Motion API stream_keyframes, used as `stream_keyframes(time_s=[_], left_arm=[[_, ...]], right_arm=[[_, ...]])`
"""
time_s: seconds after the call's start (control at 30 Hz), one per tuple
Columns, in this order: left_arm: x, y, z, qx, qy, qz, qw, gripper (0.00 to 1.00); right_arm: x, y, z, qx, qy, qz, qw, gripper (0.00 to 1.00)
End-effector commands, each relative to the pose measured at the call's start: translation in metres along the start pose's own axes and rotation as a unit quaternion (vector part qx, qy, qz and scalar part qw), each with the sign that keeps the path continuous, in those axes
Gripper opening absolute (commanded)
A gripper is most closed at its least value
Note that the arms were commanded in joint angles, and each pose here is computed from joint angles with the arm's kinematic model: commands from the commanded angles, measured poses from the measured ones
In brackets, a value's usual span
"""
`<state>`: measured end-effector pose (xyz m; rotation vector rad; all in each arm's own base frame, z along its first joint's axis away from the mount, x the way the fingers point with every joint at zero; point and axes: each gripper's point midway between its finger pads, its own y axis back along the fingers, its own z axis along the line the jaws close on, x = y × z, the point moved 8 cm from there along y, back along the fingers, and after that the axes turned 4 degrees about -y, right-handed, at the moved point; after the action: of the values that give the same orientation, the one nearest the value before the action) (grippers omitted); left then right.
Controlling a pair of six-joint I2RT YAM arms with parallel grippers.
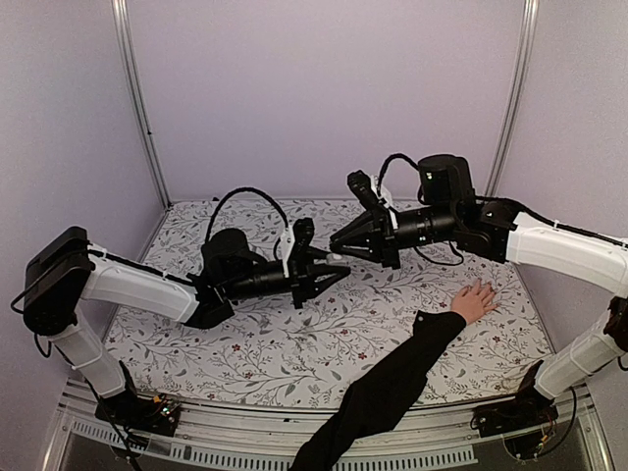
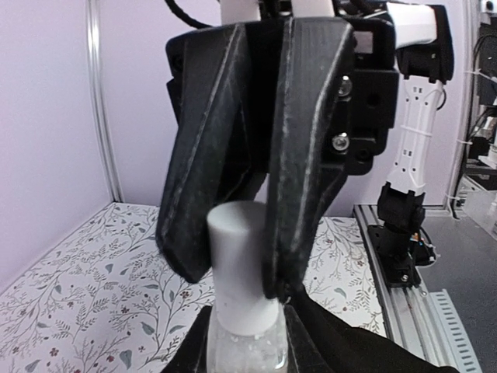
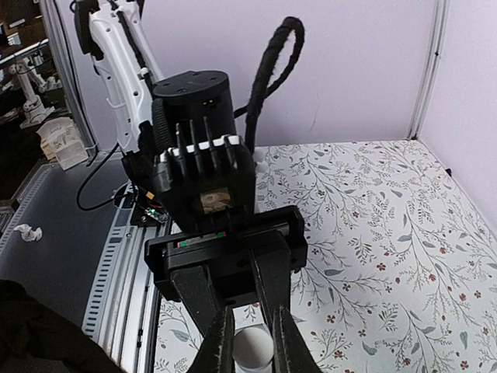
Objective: Paint the nails
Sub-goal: Screw the nail polish bottle.
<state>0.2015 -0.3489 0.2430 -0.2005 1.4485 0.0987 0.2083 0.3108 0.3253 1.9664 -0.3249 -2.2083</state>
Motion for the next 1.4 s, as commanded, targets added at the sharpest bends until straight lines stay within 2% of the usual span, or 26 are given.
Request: stream_keyframes(time_s=[0.0, 0.33, 0.73, 0.93, 1.0, 1.07, 1.17, 1.37], left_arm=[[-0.010, -0.003, 0.020, -0.086, -0.019, -0.009, 0.996, 0.00], [-0.005, -0.013, 0.042, -0.170, -0.021, 0.003, 0.985, 0.00], [0.003, -0.020, 0.054, -0.214, -0.019, 0.013, 0.977, 0.00], [0.003, -0.015, 0.050, -0.206, -0.018, 0.018, 0.978, 0.00], [0.001, -0.012, 0.047, -0.196, -0.018, 0.016, 0.980, 0.00], [-0.001, -0.008, 0.044, -0.185, -0.019, 0.011, 0.982, 0.00], [-0.003, -0.003, 0.037, -0.153, -0.021, 0.006, 0.988, 0.00], [-0.005, 0.008, 0.025, -0.076, -0.027, -0.006, 0.997, 0.00]], right_arm=[[-0.005, -0.008, -0.008, 0.055, -0.031, -0.006, 0.998, 0.00], [-0.003, -0.024, -0.025, 0.161, -0.080, -0.019, 0.984, 0.00], [0.004, -0.047, -0.031, 0.269, -0.191, -0.061, 0.942, 0.00], [-0.001, -0.038, -0.026, 0.270, -0.166, -0.067, 0.946, 0.00], [-0.006, -0.032, -0.020, 0.257, -0.148, -0.074, 0.952, 0.07], [-0.008, -0.026, -0.016, 0.248, -0.128, -0.077, 0.957, 0.23], [-0.013, -0.014, -0.010, 0.228, -0.099, -0.086, 0.965, 0.39], [-0.016, 0.011, -0.005, 0.196, -0.055, -0.088, 0.975, 0.55]])
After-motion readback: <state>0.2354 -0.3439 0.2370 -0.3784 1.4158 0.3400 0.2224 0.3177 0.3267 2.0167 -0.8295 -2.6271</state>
